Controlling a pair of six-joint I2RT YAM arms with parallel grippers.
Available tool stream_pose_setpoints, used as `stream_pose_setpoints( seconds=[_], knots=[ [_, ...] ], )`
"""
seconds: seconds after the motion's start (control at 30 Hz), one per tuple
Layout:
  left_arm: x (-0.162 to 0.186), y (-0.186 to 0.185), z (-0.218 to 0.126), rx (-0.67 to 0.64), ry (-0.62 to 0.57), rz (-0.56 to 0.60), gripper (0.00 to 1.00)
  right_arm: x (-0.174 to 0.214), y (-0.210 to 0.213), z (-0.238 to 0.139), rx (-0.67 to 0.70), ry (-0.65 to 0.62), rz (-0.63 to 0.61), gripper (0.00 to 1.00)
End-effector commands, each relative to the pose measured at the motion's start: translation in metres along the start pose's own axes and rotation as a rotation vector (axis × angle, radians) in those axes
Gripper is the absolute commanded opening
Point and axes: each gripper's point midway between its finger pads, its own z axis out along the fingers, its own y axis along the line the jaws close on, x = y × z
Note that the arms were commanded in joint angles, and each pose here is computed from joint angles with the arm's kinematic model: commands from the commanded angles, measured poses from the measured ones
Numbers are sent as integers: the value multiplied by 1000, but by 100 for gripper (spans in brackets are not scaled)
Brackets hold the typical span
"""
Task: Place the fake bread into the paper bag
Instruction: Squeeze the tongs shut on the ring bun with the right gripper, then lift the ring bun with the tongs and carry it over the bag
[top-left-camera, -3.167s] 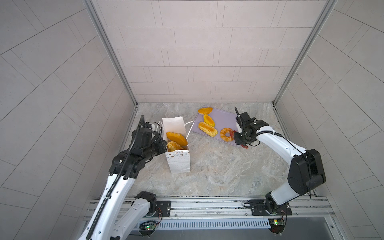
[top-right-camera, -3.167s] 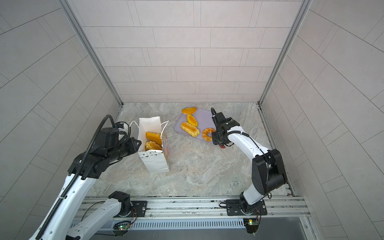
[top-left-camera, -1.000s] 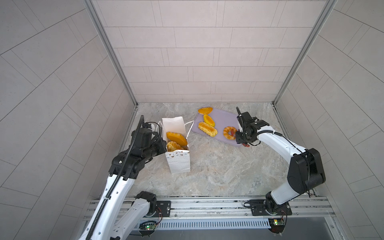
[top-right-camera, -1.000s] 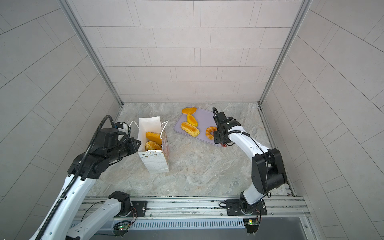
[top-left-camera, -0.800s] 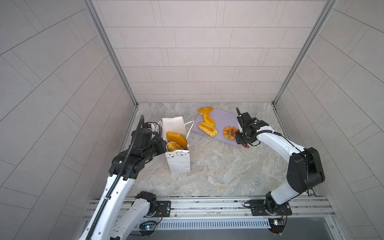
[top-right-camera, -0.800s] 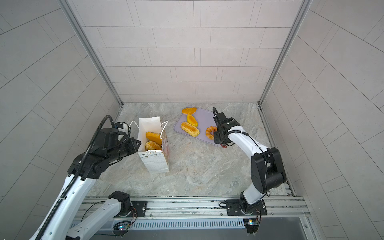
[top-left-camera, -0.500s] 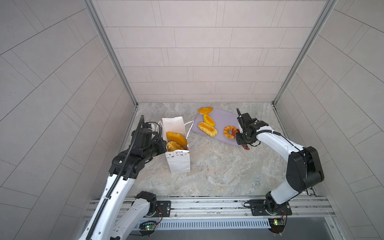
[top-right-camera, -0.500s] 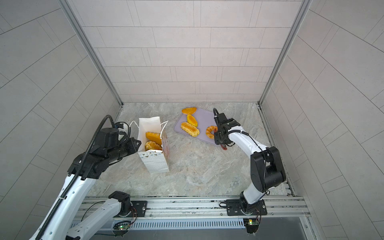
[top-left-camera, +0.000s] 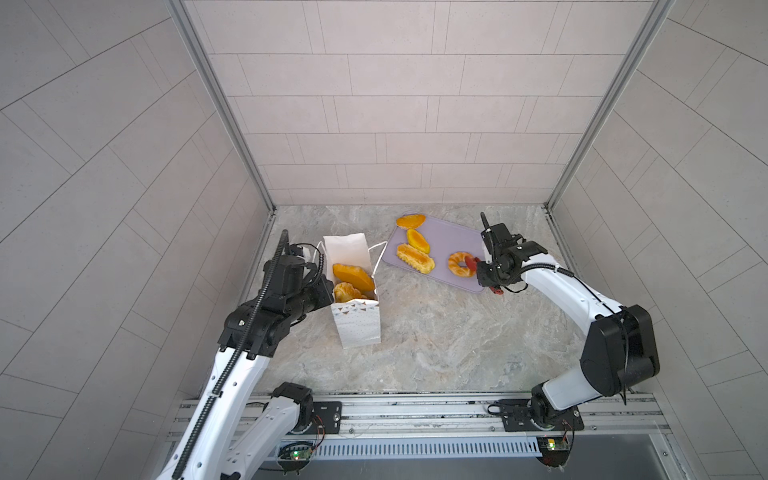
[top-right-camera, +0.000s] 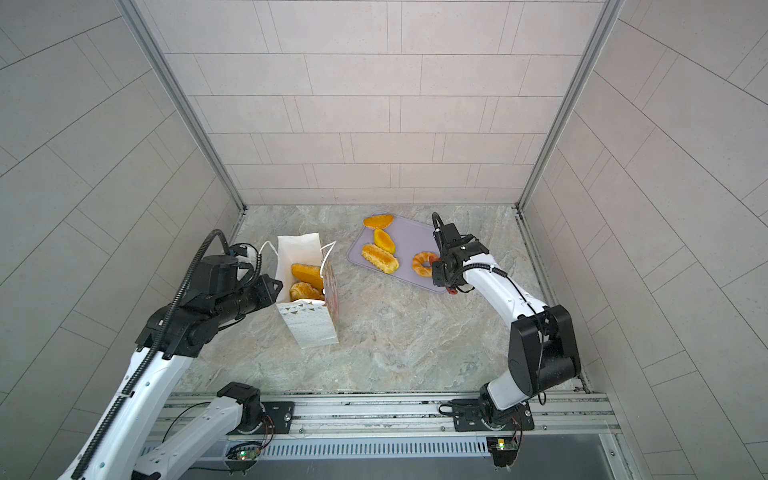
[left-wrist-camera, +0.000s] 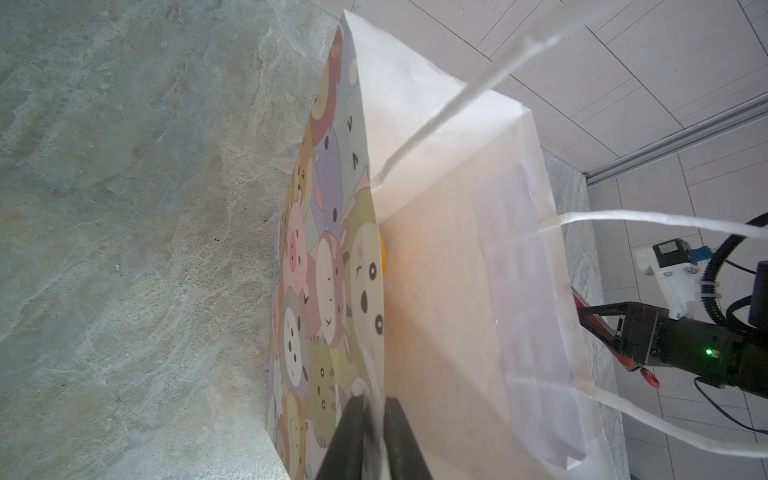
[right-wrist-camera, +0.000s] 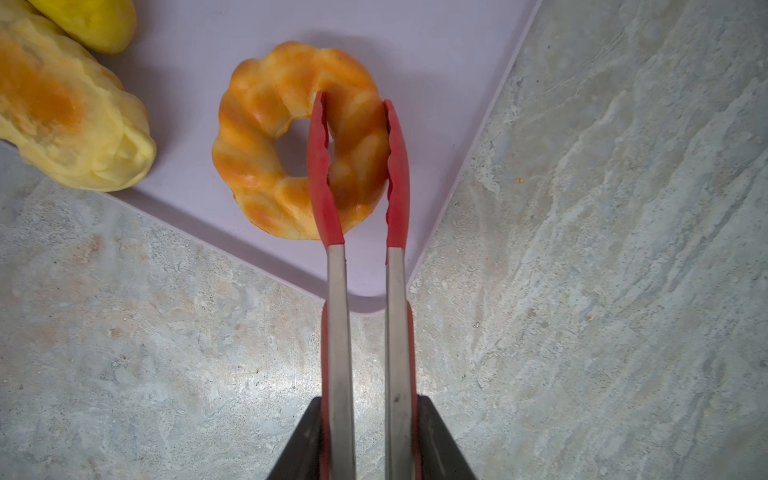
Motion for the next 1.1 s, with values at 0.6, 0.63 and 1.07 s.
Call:
stream_pose_setpoints(
  seconds=[0.6,0.63,1.07],
  knots=[
    [-5,-2,-6,3,-30,6,14,-47,9,-115,-142,-312,22,32],
    [-6,-2,-6,3,-32,7,14,-48,10,-120,-150,-319,24,32],
    [-6,-2,-6,3,-37,1,14,-64,41,-211,-334,-468,8,32]
  ],
)
